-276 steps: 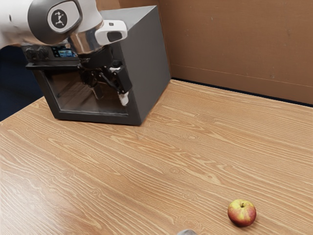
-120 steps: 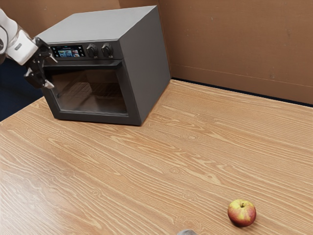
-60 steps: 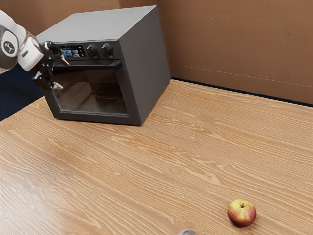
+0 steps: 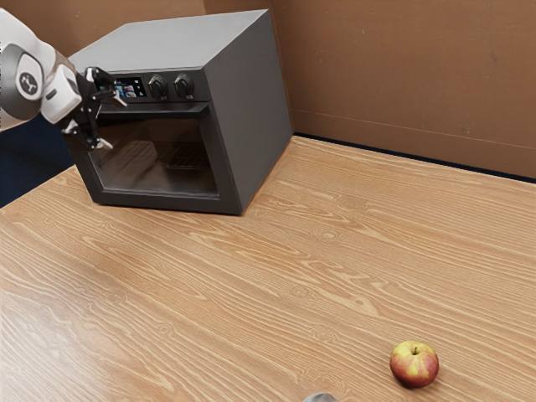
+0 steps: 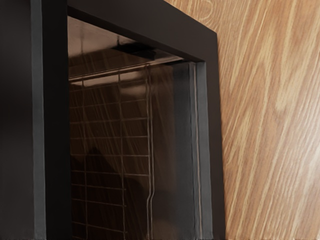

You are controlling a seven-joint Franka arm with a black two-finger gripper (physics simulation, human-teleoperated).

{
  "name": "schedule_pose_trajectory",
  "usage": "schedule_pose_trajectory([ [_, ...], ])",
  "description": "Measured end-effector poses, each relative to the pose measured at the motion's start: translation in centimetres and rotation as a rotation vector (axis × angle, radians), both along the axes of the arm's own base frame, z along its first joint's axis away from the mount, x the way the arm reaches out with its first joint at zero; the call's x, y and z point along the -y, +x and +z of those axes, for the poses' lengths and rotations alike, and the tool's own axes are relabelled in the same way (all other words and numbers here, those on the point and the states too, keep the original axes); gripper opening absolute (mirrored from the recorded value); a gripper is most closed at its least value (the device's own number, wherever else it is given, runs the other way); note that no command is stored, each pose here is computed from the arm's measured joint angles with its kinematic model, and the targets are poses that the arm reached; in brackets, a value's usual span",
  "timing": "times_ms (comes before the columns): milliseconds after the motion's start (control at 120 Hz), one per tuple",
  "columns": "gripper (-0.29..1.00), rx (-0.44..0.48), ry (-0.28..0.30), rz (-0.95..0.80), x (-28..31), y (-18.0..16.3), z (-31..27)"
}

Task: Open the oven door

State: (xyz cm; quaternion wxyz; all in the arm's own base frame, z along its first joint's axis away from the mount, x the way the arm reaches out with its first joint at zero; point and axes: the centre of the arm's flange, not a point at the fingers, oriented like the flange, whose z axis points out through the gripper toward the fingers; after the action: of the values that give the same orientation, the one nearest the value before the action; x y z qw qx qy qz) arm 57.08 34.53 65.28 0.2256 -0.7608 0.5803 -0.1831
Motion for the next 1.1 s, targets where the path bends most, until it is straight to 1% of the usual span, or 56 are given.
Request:
schedule_pose_trajectory([
  [433,0.71,0.050,0.036,0.018,-1.6,2.3,-2.7],
  [875,0.70,0.049,0.034,0.026,-1.5,2.2,-3.4],
  [933,0.68,0.033,0.034,0.025,-0.5,0.8,-3.1],
  [992,0.68,0.001,0.043,0.021,1.6,-2.0,-2.9],
  [1033,0.68,-0.031,0.050,0.024,4.3,-5.9,-3.5],
  [1100,0.69,-0.086,0.047,0.042,8.5,-13.7,-6.6],
])
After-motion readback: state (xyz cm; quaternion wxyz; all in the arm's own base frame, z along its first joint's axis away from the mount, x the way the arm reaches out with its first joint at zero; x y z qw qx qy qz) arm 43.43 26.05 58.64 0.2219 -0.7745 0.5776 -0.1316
